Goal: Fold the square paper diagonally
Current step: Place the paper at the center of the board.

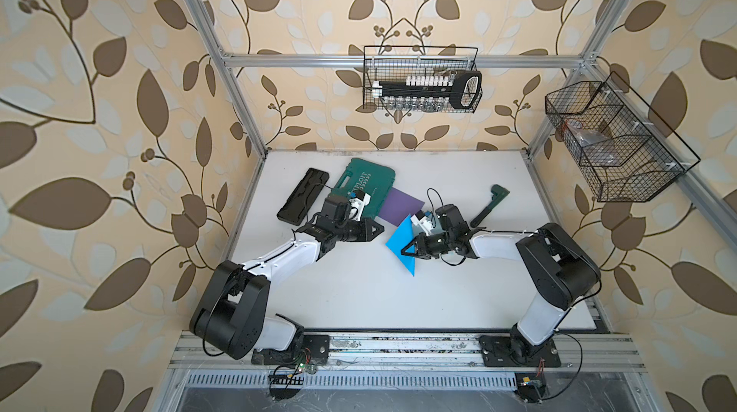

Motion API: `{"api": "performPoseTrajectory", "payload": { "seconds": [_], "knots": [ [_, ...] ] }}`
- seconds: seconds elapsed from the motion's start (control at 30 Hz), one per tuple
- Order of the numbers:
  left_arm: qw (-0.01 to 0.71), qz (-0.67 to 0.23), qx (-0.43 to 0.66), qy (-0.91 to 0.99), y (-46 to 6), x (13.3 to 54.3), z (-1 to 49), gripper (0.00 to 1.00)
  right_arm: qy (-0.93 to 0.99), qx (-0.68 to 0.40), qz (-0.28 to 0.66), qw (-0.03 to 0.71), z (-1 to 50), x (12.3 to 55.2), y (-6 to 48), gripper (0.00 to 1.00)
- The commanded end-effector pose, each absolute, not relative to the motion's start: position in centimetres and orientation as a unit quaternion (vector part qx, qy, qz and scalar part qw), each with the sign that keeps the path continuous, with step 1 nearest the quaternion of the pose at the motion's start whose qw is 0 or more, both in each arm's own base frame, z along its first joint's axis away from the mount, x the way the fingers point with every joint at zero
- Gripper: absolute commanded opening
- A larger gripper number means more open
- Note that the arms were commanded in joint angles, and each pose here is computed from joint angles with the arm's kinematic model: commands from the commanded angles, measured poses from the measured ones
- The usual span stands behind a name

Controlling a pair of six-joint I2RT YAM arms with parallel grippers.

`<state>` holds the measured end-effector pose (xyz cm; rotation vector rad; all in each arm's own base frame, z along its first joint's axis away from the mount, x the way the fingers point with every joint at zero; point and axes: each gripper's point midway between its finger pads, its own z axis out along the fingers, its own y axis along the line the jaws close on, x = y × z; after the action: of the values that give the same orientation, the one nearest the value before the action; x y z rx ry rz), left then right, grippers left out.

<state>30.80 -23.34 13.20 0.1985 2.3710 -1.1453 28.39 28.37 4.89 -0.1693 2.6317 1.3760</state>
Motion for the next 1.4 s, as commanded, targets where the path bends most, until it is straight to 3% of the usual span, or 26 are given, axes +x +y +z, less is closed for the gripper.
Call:
{"api": "performPoseTrajectory", "payload": {
  "seconds": [0.0, 0.5, 1.37],
  "knots": [
    [0.232, -0.435, 0.085, 0.866, -24.5, 30.4, 12.4, 0.13, 0.887, -0.05, 0.45, 0.088, 4.1, 28.7, 28.2, 0.13],
    [0.146, -0.421, 0.087, 0.891, -27.6, 29.9, 6.8, 0.05, 0.906, -0.029, 0.418, 0.068, 1.3, 28.6, 27.4, 0.14],
    [0.108, -0.391, 0.08, 0.911, -29.3, 30.9, 2.8, 0.0, 0.902, -0.009, 0.427, 0.061, 1.3, 28.8, 27.0, 0.16]
  ]
}}
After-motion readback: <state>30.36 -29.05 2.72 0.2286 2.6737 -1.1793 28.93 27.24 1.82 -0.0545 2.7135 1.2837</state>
